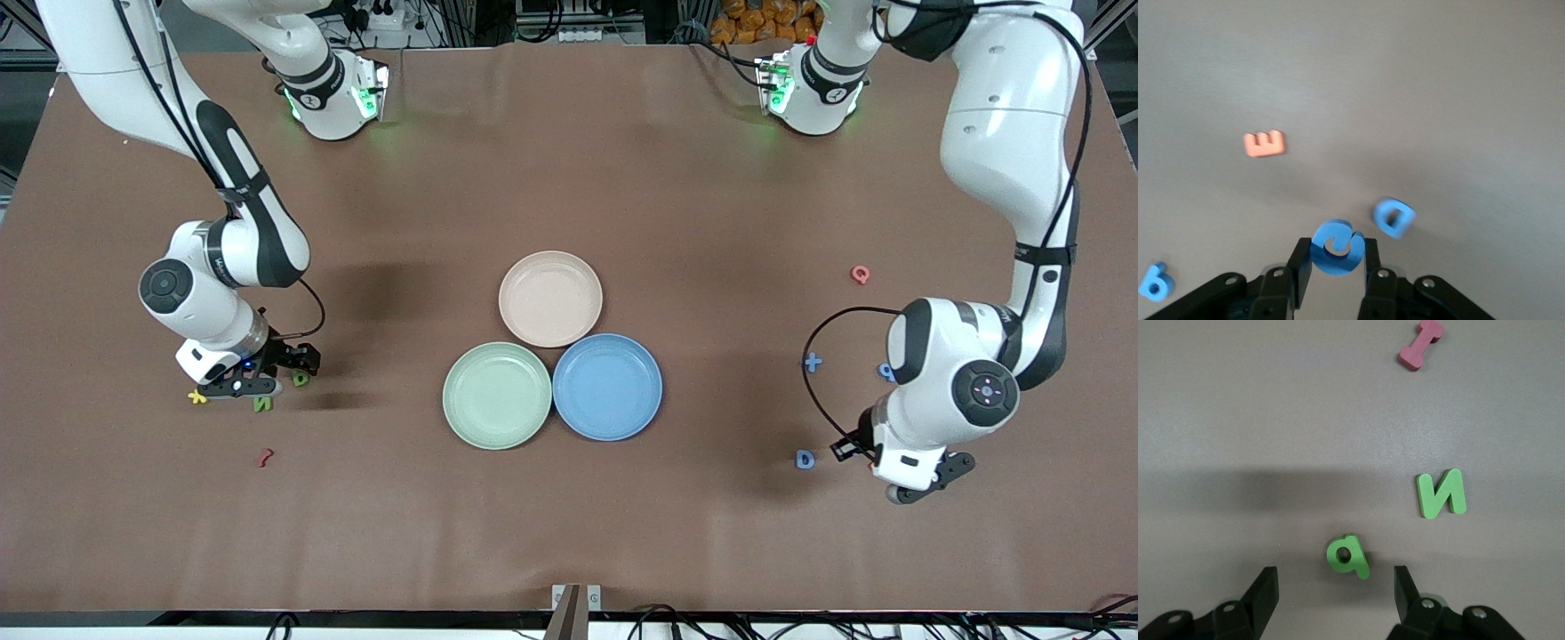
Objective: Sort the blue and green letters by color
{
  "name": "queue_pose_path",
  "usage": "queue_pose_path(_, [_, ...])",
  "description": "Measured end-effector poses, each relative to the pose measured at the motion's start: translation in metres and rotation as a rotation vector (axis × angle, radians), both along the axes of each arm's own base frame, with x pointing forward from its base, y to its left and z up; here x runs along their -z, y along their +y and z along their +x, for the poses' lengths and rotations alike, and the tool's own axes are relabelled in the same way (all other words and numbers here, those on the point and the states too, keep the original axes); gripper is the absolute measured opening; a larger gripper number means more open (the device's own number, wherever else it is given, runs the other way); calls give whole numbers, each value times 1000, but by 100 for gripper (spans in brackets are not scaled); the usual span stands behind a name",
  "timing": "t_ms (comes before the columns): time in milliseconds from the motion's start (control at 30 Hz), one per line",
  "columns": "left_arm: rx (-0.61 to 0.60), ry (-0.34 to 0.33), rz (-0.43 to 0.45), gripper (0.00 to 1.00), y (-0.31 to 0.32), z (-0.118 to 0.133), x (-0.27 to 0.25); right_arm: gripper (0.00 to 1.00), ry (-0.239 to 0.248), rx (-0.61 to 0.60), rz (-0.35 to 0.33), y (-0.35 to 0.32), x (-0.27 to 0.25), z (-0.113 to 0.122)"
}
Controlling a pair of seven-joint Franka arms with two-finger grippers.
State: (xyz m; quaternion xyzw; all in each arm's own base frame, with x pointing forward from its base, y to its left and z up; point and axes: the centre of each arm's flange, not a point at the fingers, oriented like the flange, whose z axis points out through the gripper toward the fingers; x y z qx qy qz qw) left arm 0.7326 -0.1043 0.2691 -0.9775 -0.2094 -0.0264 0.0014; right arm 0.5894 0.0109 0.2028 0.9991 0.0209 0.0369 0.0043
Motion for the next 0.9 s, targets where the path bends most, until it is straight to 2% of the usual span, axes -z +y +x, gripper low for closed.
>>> queue_pose_path(300, [87, -2, -6, 36, -102, -23, -8, 72, 5, 2, -2, -2, 8, 2])
queue_pose_path(533, [88, 1, -11, 36, -189, -55, -6, 72, 1, 5, -3, -4, 14, 4])
queue_pose_path(900, [85, -13, -28, 36, -273, -96, -1, 69, 2, 9, -5, -7, 20, 5])
